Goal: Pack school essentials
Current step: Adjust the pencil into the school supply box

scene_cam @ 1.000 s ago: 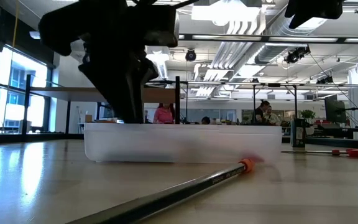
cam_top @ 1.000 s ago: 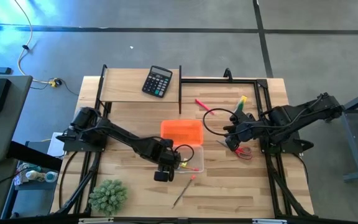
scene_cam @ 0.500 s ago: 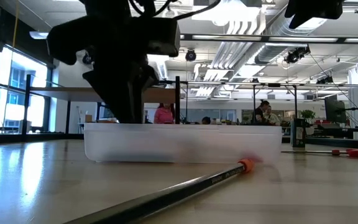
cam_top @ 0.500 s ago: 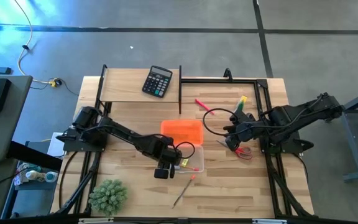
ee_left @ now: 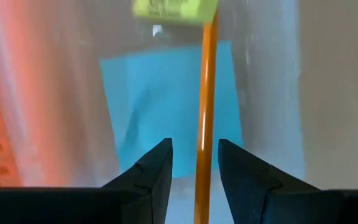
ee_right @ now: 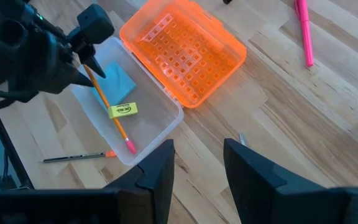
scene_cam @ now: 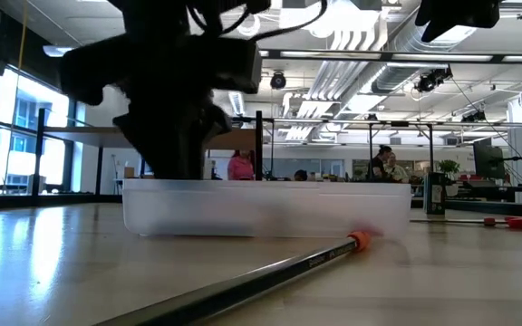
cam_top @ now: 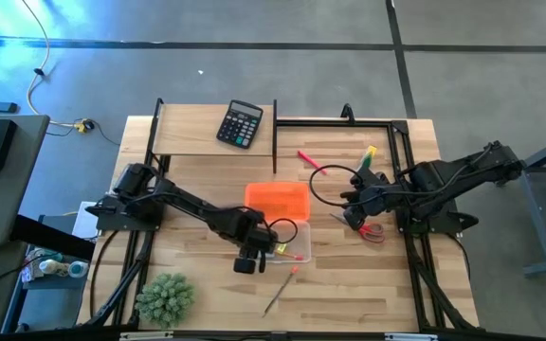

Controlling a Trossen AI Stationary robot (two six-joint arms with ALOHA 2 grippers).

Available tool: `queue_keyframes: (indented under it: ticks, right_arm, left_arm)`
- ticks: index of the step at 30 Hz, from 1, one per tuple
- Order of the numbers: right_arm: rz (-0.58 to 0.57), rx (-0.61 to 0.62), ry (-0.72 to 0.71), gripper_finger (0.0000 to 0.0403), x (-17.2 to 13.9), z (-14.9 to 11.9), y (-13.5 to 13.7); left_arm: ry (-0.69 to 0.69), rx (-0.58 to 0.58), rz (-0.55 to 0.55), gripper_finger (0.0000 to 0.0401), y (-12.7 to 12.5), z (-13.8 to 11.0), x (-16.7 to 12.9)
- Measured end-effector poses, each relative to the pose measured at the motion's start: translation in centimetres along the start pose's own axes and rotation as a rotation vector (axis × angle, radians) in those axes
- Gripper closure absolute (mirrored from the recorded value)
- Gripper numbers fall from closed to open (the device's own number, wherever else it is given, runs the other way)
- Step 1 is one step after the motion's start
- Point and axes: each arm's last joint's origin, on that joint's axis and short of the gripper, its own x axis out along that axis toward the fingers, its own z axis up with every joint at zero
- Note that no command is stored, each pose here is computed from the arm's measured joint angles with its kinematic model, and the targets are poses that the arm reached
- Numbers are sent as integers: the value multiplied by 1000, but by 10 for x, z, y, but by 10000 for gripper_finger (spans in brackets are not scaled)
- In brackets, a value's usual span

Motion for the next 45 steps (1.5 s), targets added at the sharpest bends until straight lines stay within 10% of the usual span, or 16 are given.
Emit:
queue_keyframes:
  ticks: [15, 27, 45]
  right_arm:
    - [-2, -1, 2, 274, 0, 0, 0]
    - [-3, -1, 2, 274, 0, 0, 0]
    - [-3, -26, 2, 274, 0, 0, 0]
  left_arm:
    - [12, -6, -17, 290, -2, -1, 2]
    - [11, -25, -18, 388, -2, -1, 2]
    - [-29, -68, -81, 381, -1, 2, -12]
